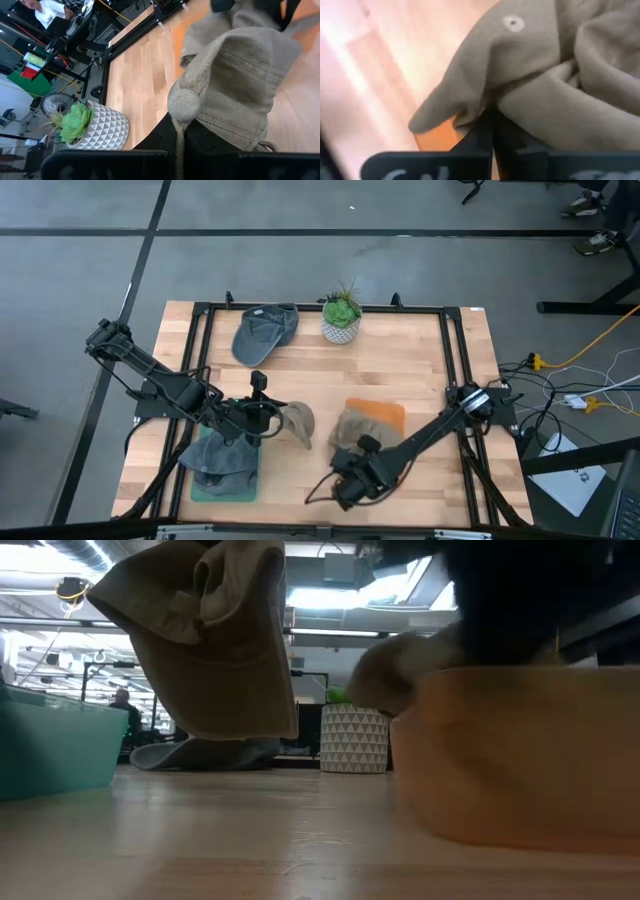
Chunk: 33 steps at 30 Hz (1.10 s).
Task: Pick & Place hat
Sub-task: Put the brown cap into the orange bin
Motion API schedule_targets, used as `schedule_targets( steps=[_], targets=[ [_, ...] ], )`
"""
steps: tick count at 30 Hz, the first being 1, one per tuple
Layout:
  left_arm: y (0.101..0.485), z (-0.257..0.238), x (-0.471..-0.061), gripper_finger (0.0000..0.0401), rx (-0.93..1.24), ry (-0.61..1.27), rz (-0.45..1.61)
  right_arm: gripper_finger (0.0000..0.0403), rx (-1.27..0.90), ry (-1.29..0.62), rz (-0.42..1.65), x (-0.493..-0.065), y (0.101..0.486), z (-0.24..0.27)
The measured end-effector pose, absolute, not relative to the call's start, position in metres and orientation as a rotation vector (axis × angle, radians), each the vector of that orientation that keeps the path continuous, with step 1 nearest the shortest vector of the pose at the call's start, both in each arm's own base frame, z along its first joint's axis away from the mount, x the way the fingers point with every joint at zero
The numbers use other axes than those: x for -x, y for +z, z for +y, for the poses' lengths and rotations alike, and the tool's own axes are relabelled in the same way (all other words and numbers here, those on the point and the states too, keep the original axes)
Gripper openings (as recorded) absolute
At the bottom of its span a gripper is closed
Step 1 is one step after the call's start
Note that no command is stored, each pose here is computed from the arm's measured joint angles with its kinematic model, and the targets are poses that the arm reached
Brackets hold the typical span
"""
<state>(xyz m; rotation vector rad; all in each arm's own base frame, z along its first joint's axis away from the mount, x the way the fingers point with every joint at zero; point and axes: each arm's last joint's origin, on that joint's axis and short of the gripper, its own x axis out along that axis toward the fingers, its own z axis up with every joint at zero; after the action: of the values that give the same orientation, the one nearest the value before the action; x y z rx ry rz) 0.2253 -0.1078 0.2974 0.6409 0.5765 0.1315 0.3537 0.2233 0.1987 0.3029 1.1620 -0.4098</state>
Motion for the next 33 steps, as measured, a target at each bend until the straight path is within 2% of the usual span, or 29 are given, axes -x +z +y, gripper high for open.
schedule_targets(
  steps=[9,16,21,28,33],
  targets=[
    [0.297,-0.107,-0.225,0.0004,-0.670,0.132,0.583,0.0002,-0.259,-0.409,1.197,-0.371,0.203,0.187],
    [0.296,-0.105,-0.223,0.0004,-0.750,0.186,0.607,0.0002,-0.260,-0.374,1.090,-0.361,0.246,0.177],
    [0.297,-0.107,-0.223,0.0003,-0.862,0.150,0.607,0.0002,-0.267,-0.390,1.002,-0.351,0.268,0.177],
    [0.303,-0.109,-0.227,0.0003,-1.003,0.110,0.559,0.0003,-0.400,-0.566,0.878,-0.343,0.278,0.175],
    [0.309,-0.113,-0.232,0.0003,-1.132,-0.007,0.485,0.0003,-0.422,-0.647,0.772,-0.345,0.280,0.171]
  ],
)
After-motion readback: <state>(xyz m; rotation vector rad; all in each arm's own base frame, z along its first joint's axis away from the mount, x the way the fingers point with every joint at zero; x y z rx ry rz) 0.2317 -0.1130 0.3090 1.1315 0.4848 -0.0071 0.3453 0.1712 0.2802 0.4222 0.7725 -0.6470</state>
